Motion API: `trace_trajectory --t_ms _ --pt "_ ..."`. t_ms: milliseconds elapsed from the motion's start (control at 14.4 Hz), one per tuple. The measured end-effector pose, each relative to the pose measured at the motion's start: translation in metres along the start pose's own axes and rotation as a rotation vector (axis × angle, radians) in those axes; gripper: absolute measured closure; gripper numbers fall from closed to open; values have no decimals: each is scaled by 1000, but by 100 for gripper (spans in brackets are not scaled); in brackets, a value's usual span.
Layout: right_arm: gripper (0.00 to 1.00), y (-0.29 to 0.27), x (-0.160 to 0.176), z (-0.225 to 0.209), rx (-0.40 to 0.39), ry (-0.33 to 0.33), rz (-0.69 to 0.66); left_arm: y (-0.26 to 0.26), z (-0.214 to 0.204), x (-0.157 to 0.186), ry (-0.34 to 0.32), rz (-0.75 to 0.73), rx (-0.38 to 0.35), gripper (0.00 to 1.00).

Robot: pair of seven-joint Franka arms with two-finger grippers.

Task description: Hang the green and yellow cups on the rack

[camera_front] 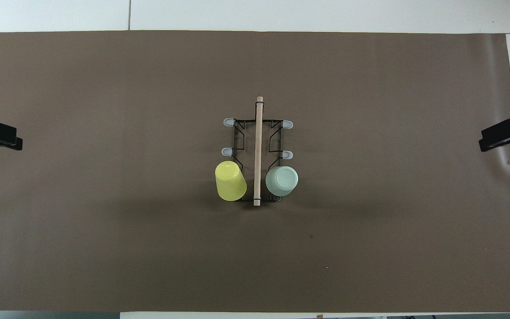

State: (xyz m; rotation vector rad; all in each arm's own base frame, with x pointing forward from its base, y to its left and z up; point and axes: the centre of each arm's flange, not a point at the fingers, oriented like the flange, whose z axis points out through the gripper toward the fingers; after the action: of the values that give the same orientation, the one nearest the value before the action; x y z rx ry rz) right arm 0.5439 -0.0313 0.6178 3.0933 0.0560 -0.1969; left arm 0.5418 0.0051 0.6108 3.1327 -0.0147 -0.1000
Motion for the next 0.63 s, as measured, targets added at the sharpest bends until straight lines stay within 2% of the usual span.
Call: trace_trajectory --t_ms 626 --pt "0 5 -5 -6 25 13 59 0 0 0 0 0 0 0"
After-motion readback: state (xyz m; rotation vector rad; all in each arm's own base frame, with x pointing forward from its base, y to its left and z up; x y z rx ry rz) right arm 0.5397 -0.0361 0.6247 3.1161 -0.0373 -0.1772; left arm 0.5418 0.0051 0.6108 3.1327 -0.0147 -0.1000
